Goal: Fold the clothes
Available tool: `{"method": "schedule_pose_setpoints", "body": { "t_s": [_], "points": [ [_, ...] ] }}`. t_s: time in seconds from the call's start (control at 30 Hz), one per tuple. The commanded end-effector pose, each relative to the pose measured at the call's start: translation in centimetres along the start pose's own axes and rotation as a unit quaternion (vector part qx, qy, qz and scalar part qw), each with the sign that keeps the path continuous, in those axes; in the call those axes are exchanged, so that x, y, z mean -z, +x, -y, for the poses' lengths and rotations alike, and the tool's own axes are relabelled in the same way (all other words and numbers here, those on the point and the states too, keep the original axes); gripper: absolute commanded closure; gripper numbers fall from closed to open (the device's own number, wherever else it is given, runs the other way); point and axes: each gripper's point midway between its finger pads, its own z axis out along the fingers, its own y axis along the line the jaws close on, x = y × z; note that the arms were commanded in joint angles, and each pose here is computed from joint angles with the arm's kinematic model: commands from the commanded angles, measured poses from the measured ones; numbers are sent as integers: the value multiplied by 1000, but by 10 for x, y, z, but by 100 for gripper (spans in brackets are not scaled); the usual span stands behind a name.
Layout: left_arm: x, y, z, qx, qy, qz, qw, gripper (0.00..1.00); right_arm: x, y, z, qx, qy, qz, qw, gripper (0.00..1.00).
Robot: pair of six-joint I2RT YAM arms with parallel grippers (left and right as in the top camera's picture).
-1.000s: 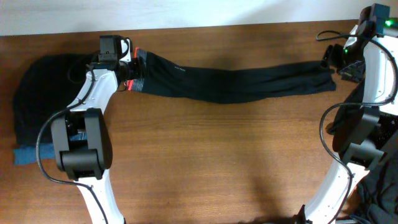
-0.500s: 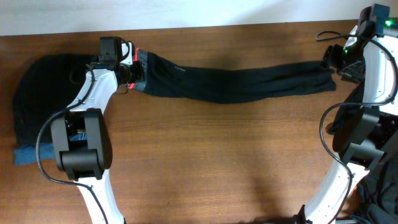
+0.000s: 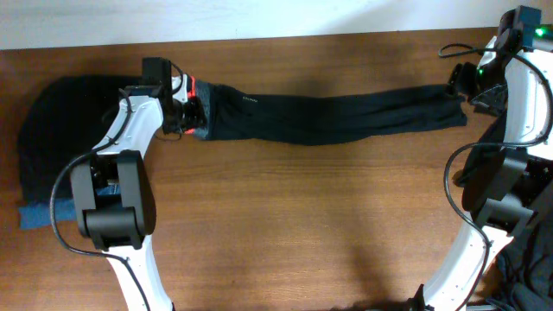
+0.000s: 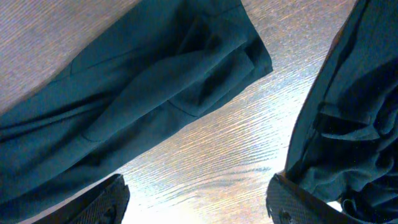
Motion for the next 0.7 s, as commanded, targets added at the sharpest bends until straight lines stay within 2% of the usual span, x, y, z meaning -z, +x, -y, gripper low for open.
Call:
{"method": "schedule_pose_setpoints", "body": {
  "t_s": [0.0, 0.2, 0.3, 0.47, 0.67],
  "points": [
    [5, -27, -12, 4, -13, 38, 999, 62, 5, 2, 0, 2, 4, 2, 1000, 23],
    [28, -61, -3, -6, -7, 84, 996, 59, 5, 2, 0, 2, 4, 2, 1000, 23],
    [31, -71, -13, -7, -40, 104, 994, 58, 5, 2, 0, 2, 4, 2, 1000, 24],
    [27, -71, -29, -2, -82, 107, 991, 55, 5, 2, 0, 2, 4, 2, 1000, 23],
    [3, -64, -37, 1, -83, 90, 993, 55, 5, 3, 0, 2, 4, 0, 1000, 23]
  ]
}}
